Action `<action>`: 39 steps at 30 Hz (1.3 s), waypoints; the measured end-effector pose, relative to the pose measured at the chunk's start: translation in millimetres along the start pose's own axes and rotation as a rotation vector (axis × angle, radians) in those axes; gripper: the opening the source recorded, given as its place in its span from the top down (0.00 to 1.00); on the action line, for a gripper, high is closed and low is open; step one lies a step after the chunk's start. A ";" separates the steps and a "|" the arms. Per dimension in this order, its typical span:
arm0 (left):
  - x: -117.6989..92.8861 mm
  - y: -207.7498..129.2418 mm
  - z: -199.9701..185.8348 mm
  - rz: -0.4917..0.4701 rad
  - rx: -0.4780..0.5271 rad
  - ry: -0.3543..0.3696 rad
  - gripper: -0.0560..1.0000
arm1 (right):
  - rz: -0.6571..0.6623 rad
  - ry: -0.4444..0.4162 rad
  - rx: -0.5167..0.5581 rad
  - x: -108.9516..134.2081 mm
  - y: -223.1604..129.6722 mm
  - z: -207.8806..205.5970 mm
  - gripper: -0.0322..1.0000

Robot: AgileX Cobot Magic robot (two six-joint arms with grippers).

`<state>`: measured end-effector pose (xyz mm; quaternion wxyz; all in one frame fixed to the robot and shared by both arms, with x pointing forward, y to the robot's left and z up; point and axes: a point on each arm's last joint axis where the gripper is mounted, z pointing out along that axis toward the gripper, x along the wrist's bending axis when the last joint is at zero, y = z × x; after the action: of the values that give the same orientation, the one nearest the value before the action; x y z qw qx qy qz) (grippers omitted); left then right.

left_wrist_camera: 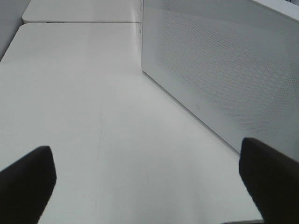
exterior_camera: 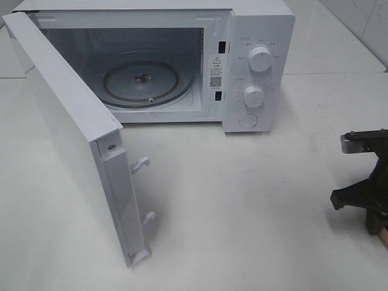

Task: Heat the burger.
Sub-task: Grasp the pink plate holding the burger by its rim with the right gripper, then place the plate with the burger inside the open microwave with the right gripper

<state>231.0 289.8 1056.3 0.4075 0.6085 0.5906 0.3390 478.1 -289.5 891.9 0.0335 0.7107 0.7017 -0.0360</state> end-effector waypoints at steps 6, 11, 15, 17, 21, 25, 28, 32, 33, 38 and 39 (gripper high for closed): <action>0.0 0.0 0.0 0.000 0.000 0.000 0.01 | -0.027 -0.060 0.003 3.9 -2.9 -5.1 0.91; 0.0 0.0 0.0 0.000 0.000 0.000 0.01 | -0.052 -0.116 0.003 10.7 -5.6 -6.2 0.93; 0.0 0.0 0.0 0.000 0.000 0.000 0.01 | -0.075 -0.170 -0.003 16.2 -7.0 -7.9 0.95; 0.0 0.0 0.0 0.000 0.000 0.000 0.01 | -0.078 -0.183 -0.004 17.5 -7.5 -8.3 0.95; 0.0 0.0 0.0 0.000 0.000 0.000 0.01 | -0.096 -0.229 -0.001 21.6 -10.0 -9.6 0.95; 0.0 0.0 0.0 0.000 0.000 0.000 0.01 | -0.116 -0.251 0.000 25.1 -11.4 -10.6 0.95; 0.0 0.0 0.0 0.000 0.000 0.000 0.01 | -0.128 -0.273 -0.004 28.4 -12.5 -11.6 0.95; 0.0 0.0 0.0 0.000 0.000 0.000 0.01 | -0.166 -0.314 -0.022 34.5 -13.6 -13.6 0.94; 0.0 0.0 0.0 0.000 0.000 0.000 0.01 | -0.166 -0.314 -0.022 34.5 -13.6 -13.6 0.94; 0.0 0.0 0.0 0.000 0.000 0.000 0.01 | -0.182 -0.342 -0.033 37.4 -15.0 -15.7 0.94; 0.0 0.0 0.0 0.000 0.000 0.000 0.01 | -0.183 -0.352 -0.051 38.0 -15.6 -18.9 0.94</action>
<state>231.0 289.8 1056.3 0.4075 0.6085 0.5906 0.3390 463.1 -249.6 907.1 0.1703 0.6256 0.7475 -0.1446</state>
